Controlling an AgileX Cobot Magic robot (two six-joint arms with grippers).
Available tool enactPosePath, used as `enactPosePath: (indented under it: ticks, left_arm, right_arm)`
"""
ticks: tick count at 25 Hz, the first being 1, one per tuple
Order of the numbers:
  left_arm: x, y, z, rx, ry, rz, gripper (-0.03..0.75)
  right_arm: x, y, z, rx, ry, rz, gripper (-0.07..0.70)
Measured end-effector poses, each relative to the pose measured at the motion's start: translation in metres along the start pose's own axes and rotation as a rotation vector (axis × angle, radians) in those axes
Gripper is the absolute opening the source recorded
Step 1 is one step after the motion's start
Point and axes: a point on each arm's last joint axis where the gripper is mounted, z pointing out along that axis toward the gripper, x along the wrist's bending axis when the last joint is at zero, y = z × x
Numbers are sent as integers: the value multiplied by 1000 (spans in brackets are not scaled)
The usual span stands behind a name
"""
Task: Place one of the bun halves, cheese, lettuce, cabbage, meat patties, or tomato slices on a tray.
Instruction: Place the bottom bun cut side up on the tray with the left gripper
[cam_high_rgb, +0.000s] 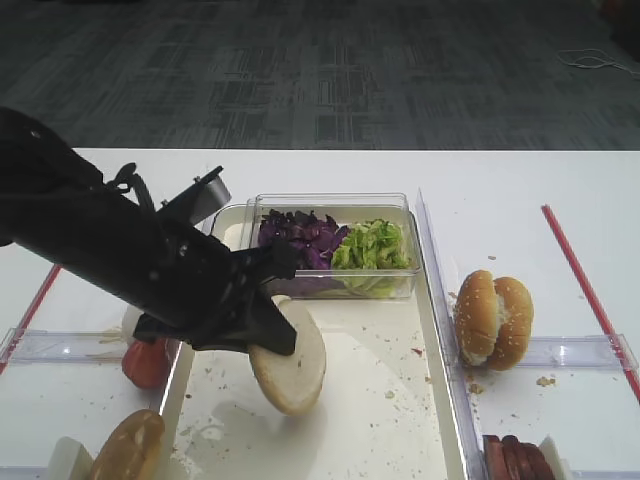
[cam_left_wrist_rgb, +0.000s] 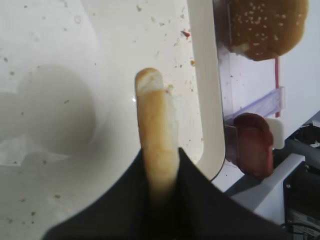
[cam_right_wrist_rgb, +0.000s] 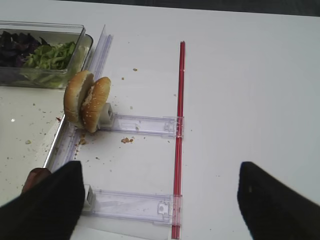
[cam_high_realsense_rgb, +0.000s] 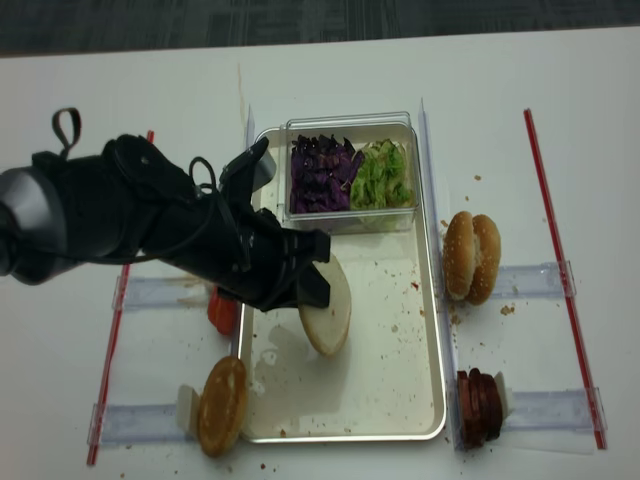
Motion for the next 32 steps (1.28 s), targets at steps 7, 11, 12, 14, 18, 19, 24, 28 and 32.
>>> enactPosePath:
  ticks: [7, 11, 12, 14, 18, 19, 24, 28, 32]
  left_arm:
    - [11, 5, 13, 0, 30, -27, 88]
    - [17, 6, 19, 12, 41, -38, 88]
    - [18, 6, 21, 17, 44, -42, 88]
    - [20, 6, 23, 23, 47, -43, 88]
    - [20, 6, 23, 23, 48, -33, 88]
    - [20, 6, 23, 24, 48, -29, 88]
    - [20, 6, 23, 24, 48, -25, 104]
    - [20, 6, 23, 24, 48, -23, 200]
    - [20, 6, 23, 24, 48, -21, 312]
  right_arm:
    - [0, 0, 0, 0, 0, 0, 649]
    - [0, 0, 0, 0, 0, 0, 649]
    - [0, 0, 0, 0, 0, 0, 649]
    - [0, 0, 0, 0, 0, 0, 649]
    - [0, 0, 0, 0, 0, 0, 649]
    - [0, 0, 0, 0, 0, 0, 649]
    - [0, 0, 0, 0, 0, 0, 649]
    - [0, 0, 0, 0, 0, 0, 649]
    - [0, 0, 0, 0, 0, 0, 649]
